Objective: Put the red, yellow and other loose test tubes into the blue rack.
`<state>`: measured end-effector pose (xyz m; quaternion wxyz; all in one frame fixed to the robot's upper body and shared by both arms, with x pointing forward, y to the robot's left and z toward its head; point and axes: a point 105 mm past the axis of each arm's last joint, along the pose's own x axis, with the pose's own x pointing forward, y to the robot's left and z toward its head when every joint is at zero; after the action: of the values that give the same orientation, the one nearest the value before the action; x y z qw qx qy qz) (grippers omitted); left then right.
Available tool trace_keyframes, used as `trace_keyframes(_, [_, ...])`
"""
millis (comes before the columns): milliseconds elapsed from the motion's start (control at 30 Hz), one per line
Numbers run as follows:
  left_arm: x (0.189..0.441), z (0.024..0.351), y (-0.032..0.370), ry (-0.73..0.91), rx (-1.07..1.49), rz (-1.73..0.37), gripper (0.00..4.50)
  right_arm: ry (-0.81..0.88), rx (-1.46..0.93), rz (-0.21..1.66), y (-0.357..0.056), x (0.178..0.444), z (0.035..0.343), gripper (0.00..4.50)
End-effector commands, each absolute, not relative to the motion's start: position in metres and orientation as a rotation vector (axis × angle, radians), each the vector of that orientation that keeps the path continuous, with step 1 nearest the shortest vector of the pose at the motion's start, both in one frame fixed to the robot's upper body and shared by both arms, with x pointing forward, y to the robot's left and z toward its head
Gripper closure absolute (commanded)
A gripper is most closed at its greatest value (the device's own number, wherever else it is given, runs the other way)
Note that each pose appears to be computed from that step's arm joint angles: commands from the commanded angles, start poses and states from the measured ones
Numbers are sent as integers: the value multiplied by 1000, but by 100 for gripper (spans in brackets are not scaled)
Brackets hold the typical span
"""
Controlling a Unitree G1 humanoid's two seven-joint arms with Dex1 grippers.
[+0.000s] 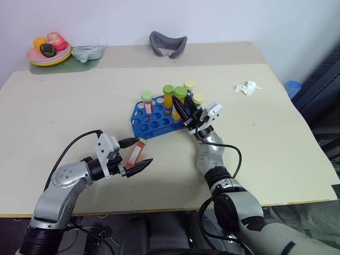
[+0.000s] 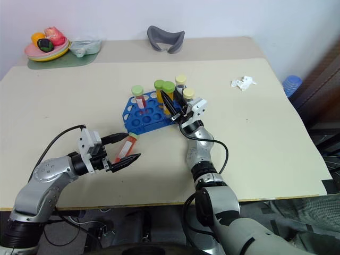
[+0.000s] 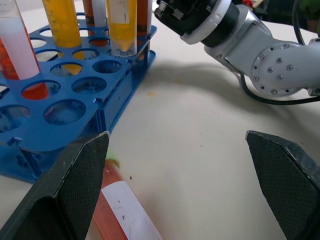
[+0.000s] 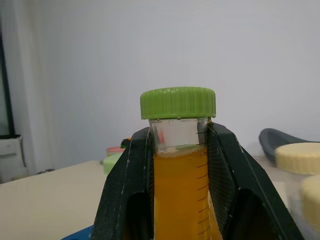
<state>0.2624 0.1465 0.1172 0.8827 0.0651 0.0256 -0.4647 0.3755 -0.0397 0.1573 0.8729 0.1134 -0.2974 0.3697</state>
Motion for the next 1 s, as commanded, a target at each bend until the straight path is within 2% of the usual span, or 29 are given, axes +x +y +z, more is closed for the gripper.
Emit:
trace_keyframes(33, [261, 129, 148, -5, 154, -958, 0, -575, 244, 791, -33, 376, 148, 361])
trace_keyframes(533, [262, 133, 146, -43, 132, -935, 0, -503, 232, 679, -56, 390, 136, 361])
trace_keyframes(1000, [263, 135, 148, -75, 101, -923, 0, -502, 325, 719, -57, 381, 128, 361])
